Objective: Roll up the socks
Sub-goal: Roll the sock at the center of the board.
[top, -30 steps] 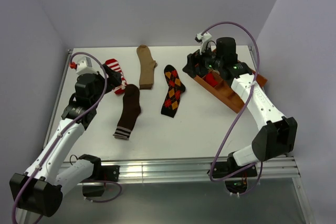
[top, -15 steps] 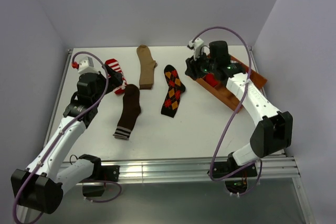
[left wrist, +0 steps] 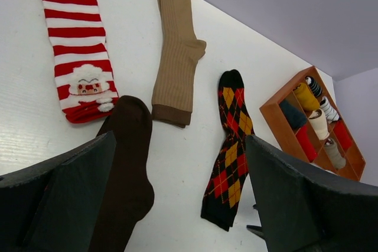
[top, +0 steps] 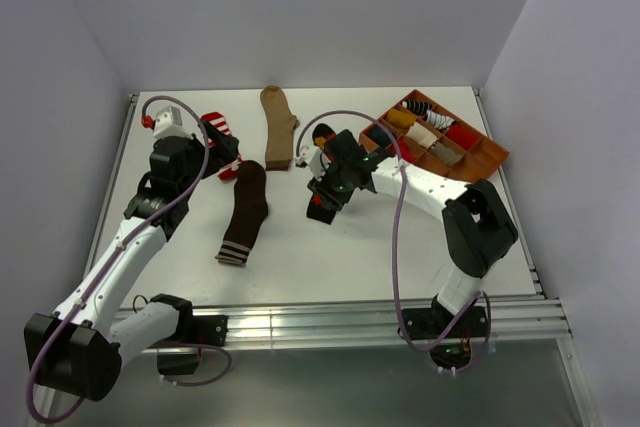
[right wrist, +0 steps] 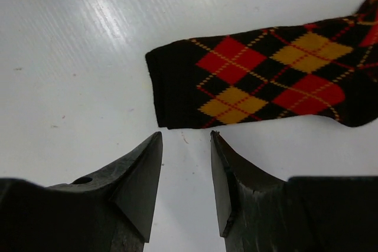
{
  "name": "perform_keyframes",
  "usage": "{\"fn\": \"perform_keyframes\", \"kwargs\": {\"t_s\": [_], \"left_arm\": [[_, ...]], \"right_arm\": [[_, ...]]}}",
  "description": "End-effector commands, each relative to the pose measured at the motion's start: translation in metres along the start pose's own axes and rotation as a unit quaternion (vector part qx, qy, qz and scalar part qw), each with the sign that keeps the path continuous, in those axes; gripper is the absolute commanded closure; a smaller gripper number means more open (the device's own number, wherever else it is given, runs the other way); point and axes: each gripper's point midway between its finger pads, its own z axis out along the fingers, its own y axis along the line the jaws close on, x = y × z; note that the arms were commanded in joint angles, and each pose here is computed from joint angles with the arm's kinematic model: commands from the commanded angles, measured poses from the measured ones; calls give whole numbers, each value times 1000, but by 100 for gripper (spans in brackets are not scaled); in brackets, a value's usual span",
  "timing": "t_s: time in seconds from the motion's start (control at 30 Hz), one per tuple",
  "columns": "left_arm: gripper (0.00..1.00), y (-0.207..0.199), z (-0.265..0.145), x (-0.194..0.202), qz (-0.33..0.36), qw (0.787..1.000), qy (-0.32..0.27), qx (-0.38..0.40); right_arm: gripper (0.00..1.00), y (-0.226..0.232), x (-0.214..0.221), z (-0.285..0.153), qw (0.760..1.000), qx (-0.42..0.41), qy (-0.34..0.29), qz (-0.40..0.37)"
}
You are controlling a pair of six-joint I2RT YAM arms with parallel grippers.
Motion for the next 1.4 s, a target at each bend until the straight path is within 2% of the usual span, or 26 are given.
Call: {"fn": "perform_keyframes", "kwargs": {"t_s": [0.0, 0.17, 0.53, 1.37], "left_arm": [[2, -20, 0, -15, -14, 999, -21, 39], [2, -20, 3, -12, -15, 999, -16, 43], [2, -18, 14, -1, -18, 999, -7, 50], [2, -11, 23, 13, -16, 999, 5, 48]], "right_arm": [[55, 3, -2, 7, 1000, 13, 11, -17], [56, 14, 7, 28, 998, 23, 42, -28], [55, 17, 15, 45, 998, 30, 61, -18], [54, 27, 34, 60, 995, 0, 101, 1]]}}
